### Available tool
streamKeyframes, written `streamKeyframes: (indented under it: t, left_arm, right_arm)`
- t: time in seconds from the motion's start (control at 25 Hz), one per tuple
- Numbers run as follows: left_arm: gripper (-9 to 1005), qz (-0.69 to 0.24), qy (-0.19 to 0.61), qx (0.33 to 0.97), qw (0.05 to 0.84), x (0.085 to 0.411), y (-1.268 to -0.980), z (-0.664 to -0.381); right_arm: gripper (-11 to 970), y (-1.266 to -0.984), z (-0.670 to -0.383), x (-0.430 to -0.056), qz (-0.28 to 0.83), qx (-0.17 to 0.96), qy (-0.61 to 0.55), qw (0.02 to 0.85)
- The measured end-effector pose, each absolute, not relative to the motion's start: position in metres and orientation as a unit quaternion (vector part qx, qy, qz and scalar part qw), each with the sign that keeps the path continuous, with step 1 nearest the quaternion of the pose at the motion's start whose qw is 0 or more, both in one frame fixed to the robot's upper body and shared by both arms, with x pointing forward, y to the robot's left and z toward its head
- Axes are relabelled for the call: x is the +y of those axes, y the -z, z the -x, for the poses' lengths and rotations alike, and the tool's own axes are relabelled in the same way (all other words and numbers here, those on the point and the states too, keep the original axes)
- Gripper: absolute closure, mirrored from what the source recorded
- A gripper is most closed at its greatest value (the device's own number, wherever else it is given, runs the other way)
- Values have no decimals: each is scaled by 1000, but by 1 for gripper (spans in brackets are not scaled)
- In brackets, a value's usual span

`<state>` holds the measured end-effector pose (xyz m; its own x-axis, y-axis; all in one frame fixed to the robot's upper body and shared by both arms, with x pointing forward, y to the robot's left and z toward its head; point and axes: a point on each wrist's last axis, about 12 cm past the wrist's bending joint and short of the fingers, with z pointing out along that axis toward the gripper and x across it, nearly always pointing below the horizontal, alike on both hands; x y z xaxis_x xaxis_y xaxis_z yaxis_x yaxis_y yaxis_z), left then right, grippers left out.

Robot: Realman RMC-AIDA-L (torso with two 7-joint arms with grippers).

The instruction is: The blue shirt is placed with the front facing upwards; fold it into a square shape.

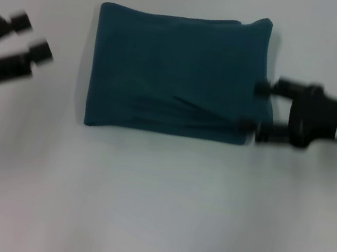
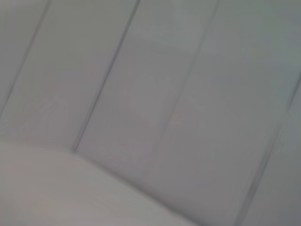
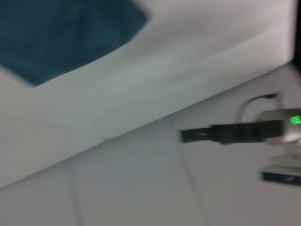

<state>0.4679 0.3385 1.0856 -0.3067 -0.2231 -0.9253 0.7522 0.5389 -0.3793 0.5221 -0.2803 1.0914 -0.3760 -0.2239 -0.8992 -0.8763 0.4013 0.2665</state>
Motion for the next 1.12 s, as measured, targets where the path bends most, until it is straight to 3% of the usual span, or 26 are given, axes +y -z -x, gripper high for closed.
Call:
streamKeyframes:
  t: [0.2,0.44,1.12]
  left_arm:
    - [46,-262,444,700,494,337,-1082,-455]
    - [46,-373,440,716,392,322,-1085,-465]
    - [46,-386,440,717,379,320,-1078,-456]
  right_arm:
    - [69,-1076,-497,-277,416,702,-430,386]
    - [30,-1068,-488,-265,455,682,-449,355]
    - [36,-1066,-485,-264,450,680,-460,352]
